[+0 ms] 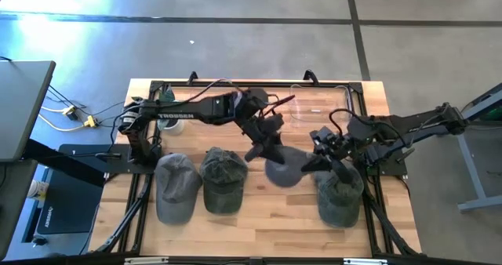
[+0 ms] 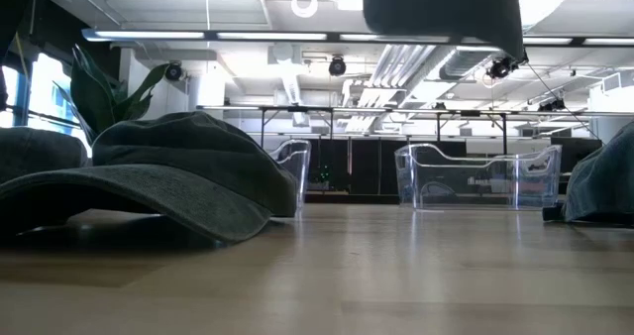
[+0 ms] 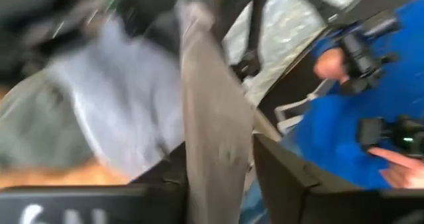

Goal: Pick & Place hat
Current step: Put the right gray cap into the right transparent bin

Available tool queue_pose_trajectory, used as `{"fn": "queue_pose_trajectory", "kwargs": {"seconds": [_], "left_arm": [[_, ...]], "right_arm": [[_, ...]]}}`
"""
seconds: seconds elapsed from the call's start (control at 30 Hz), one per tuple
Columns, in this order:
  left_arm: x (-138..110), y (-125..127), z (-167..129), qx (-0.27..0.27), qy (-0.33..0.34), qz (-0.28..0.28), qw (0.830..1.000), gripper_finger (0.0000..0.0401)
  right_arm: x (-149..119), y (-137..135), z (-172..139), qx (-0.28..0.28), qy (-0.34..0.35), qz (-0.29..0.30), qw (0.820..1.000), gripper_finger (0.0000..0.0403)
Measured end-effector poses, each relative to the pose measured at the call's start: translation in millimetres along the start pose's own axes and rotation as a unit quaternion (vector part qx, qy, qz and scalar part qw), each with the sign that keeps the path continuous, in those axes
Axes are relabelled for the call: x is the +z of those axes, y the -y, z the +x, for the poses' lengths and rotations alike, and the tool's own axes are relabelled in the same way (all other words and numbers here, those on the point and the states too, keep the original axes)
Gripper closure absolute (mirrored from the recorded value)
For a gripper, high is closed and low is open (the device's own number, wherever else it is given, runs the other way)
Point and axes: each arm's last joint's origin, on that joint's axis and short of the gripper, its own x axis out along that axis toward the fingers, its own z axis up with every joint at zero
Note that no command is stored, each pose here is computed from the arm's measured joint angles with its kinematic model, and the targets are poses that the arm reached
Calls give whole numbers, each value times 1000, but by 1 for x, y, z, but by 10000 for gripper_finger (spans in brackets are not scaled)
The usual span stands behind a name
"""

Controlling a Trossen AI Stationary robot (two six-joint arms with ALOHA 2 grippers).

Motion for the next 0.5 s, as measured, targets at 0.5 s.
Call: {"fn": "queue_pose_trajectory", "kwargs": {"seconds": [0.5], "left_arm": [[-6,-29,-64,110,-47,-61,991,255]], "right_arm": [[5,28,-73,-219,22,-11,975,399]]}}
